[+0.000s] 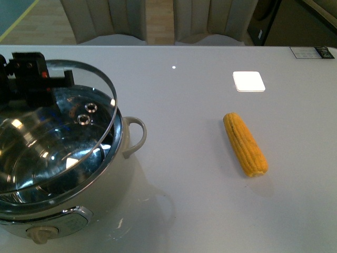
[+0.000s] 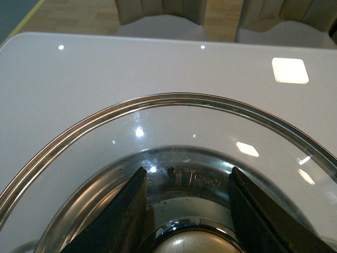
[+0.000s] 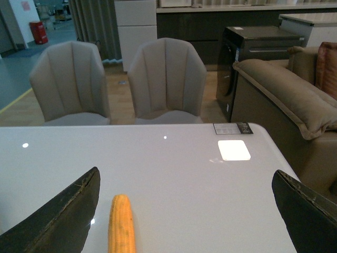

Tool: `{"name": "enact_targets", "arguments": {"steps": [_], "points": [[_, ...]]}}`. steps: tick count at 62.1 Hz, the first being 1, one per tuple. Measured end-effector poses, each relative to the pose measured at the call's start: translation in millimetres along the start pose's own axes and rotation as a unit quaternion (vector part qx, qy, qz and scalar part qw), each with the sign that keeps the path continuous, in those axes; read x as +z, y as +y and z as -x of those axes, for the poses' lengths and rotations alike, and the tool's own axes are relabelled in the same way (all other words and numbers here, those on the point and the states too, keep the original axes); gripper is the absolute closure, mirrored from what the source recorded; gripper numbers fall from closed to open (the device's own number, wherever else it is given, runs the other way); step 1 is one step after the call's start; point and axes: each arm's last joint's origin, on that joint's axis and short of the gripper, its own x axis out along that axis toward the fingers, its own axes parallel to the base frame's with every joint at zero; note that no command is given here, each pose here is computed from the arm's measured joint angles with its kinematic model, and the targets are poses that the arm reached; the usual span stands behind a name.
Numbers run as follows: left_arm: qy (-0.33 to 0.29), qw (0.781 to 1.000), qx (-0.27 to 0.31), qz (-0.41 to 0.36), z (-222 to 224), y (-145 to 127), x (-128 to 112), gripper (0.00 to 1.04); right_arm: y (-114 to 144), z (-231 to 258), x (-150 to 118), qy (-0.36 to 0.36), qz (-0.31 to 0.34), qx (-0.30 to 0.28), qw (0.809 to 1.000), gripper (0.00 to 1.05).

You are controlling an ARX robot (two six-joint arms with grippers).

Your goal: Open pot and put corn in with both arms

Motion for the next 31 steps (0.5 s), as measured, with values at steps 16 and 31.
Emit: {"name": "enact_targets", "arguments": {"steps": [16, 31], "points": [[-0.046, 0.999, 0.015, 0.008, 15, 37, 25, 0.64, 0, 0, 0, 0.0, 0.0, 0.0, 1.0, 0.09], [-0.051, 0.995, 0.084, 0.01, 27, 114, 14, 0.64, 0, 0, 0, 0.0, 0.0, 0.0, 1.0, 0.09]]}}
